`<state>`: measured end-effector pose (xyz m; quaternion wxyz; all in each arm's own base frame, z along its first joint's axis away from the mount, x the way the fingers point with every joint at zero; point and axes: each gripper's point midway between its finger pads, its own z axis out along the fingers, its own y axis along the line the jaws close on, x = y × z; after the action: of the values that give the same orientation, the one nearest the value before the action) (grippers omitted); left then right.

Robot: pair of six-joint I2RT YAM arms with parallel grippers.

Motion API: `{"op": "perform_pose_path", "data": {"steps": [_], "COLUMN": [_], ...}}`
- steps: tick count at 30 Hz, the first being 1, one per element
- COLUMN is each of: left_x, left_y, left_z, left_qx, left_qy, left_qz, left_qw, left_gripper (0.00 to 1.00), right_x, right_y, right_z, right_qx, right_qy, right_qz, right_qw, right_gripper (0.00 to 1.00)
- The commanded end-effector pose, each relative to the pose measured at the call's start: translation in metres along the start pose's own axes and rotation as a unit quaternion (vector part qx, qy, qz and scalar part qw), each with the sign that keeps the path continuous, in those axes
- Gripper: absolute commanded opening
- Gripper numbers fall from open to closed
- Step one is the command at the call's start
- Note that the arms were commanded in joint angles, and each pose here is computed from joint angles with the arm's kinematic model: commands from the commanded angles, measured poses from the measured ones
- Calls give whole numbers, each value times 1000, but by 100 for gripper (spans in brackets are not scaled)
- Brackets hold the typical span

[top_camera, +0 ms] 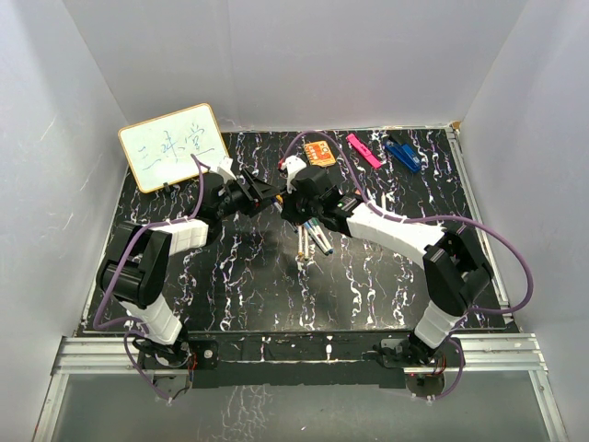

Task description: Open the pen caps

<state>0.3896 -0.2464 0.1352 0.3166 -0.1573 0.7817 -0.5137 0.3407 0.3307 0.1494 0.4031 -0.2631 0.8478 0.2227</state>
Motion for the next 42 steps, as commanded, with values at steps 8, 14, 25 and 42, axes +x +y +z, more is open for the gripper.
{"op": "perform_pose_path", "data": {"steps": [8,14,25,42], "left_x": [-10,-7,-1,3], "left_y": [-33,-38,-44,-51], "left_z": [1,1,1,0], "left_qx": [57,70,80,76], "left_qy": [-11,-5,13,16], "left_qz": [23,28,41,52], "left_qw": [998,997,996,996], "left_gripper": [31,20,0,0], "right_x": [-20,-21,-25,-31], "right_y": [9,9,9,8], "right_z": [-12,-10,-7,6], "right_qx": [-9,-10,-8,-6], "right_qy": [-34,-34,-34,-36], "right_qz": [-3,-6,-9,-14], "right_qw": [999,999,999,999], "right_gripper": [0,0,44,11]}}
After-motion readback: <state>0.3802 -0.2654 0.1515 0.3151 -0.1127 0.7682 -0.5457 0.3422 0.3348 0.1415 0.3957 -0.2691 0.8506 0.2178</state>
